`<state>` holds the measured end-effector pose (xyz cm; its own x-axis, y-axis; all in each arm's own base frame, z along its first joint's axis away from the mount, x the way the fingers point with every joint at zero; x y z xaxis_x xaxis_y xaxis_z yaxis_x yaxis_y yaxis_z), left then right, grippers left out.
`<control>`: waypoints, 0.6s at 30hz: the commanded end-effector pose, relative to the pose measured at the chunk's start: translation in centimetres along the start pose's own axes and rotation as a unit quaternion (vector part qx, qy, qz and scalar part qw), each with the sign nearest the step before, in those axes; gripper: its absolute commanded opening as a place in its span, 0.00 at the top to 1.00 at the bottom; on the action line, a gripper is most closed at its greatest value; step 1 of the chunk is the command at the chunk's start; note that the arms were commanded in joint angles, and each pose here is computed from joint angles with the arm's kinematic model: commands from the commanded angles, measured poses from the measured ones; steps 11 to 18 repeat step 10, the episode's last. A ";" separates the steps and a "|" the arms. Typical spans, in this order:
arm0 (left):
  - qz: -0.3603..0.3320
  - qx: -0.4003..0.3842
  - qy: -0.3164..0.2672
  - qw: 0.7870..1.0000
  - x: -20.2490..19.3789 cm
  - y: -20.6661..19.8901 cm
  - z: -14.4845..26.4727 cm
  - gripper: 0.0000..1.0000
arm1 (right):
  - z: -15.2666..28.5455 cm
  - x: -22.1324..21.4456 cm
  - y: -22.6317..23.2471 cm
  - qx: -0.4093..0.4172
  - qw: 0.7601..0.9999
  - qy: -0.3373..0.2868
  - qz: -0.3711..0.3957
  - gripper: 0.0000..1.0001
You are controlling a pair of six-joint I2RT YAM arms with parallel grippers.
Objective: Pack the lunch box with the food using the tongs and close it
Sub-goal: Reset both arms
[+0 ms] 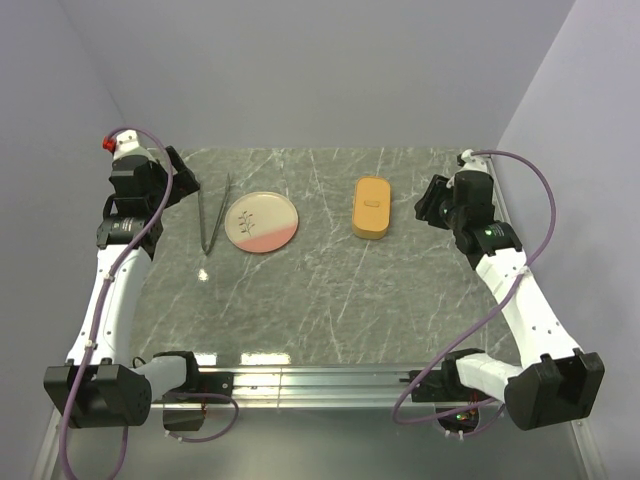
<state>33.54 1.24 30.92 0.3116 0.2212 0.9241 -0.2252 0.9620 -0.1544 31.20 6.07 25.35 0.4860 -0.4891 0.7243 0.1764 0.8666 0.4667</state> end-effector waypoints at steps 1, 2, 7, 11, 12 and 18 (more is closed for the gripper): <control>-0.009 0.004 -0.024 1.000 1.2 0.2 0.8 0.01 | 0.9 1.7 0.8 0.022 0.999 -0.035 0.003 0.48; -0.010 0.006 -0.024 1.000 1.2 0.3 0.7 0.01 | 0.9 1.7 0.8 0.023 0.999 -0.034 0.004 0.48; -0.013 0.005 -0.020 1.000 1.1 0.3 0.7 0.01 | 1.0 1.8 0.8 0.024 0.999 -0.037 0.003 0.48; -0.011 0.009 -0.023 1.000 1.2 0.4 0.8 0.01 | 1.1 1.9 0.8 0.023 0.999 -0.039 0.004 0.48; -0.011 0.009 -0.023 1.000 1.2 0.4 0.8 0.01 | 1.1 1.9 0.8 0.023 0.999 -0.039 0.004 0.48; -0.011 0.009 -0.023 1.000 1.2 0.4 0.8 0.01 | 1.1 1.9 0.8 0.023 0.999 -0.039 0.004 0.48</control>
Point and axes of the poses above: each gripper's point midway between its finger pads, its own z axis back along the fingers, its own y axis along the line the jaws close on, x = y × z, the point moved 4 cm from there along z, back along the fingers, and after that the axes turned 11 degrees about -z, right-handed, at the moved point
